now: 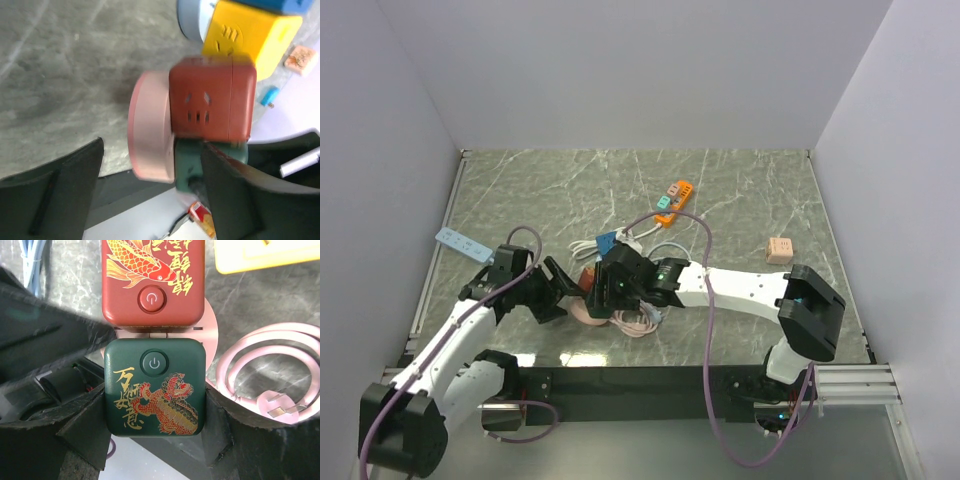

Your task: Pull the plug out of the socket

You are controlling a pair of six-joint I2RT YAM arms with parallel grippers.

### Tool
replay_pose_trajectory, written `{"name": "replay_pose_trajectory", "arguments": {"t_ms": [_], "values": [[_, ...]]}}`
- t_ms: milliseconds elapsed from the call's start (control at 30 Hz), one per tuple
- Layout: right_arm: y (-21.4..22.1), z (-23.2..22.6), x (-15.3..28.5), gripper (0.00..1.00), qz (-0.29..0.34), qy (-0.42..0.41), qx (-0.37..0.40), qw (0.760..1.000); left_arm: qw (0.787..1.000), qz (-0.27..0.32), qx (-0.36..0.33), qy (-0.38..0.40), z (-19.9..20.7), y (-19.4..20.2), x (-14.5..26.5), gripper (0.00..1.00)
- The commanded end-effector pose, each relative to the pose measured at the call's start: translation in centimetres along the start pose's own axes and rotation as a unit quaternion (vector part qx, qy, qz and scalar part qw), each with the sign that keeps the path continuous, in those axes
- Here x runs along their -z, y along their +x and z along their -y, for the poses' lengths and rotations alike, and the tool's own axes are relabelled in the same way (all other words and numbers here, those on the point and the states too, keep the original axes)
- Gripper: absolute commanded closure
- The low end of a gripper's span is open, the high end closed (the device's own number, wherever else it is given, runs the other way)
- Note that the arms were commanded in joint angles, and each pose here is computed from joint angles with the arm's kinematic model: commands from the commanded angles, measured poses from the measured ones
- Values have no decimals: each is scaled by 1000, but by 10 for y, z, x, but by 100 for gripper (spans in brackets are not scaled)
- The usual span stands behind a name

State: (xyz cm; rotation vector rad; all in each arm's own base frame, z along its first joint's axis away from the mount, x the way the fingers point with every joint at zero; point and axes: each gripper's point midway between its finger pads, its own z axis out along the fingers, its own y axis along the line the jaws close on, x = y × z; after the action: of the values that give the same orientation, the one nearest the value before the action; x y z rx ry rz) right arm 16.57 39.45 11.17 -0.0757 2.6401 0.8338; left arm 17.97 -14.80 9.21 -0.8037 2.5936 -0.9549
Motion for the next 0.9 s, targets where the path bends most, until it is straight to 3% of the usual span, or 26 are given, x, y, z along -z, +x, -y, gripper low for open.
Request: {"name": "replay_pose_trajectory", "arguments": {"t_ms": [0, 100, 200, 367, 433, 500, 533, 567, 600, 667, 867], "values": [[-39, -67, 24, 100, 73, -102, -20, 992, 999, 40, -17, 19, 23, -23, 0, 26], [-43, -73, 30, 100, 82, -118, -22, 989, 999, 35, -18, 8, 18, -23, -5, 39], [-42, -74, 31, 100, 81, -124, -23, 989, 999, 37, -19, 15, 19, -23, -5, 63], [-30, -83, 24, 100, 51, -154, -17, 987, 998, 43, -18, 44, 31, -23, 2, 68], [-27, -88, 19, 100, 36, -156, -11, 987, 997, 48, -26, 46, 32, -24, 4, 79], [-19, -87, 13, 87, 16, -149, 1, 989, 997, 52, -35, 42, 34, -26, 7, 87], [-21, -91, 13, 76, 13, -152, 4, 988, 996, 57, -48, 39, 35, -29, 8, 98], [-19, -90, 12, 52, 9, -148, 11, 989, 996, 58, -53, 36, 35, -29, 9, 99], [-15, -85, 8, 45, 0, -138, 13, 990, 996, 54, -58, 29, 32, -28, 9, 99], [-12, -83, 6, 34, -8, -135, 19, 991, 995, 58, -75, 32, 34, -29, 12, 99], [-10, -83, 1, 24, -24, -136, 32, 990, 993, 52, -96, 47, 37, -24, 17, 99]]}}
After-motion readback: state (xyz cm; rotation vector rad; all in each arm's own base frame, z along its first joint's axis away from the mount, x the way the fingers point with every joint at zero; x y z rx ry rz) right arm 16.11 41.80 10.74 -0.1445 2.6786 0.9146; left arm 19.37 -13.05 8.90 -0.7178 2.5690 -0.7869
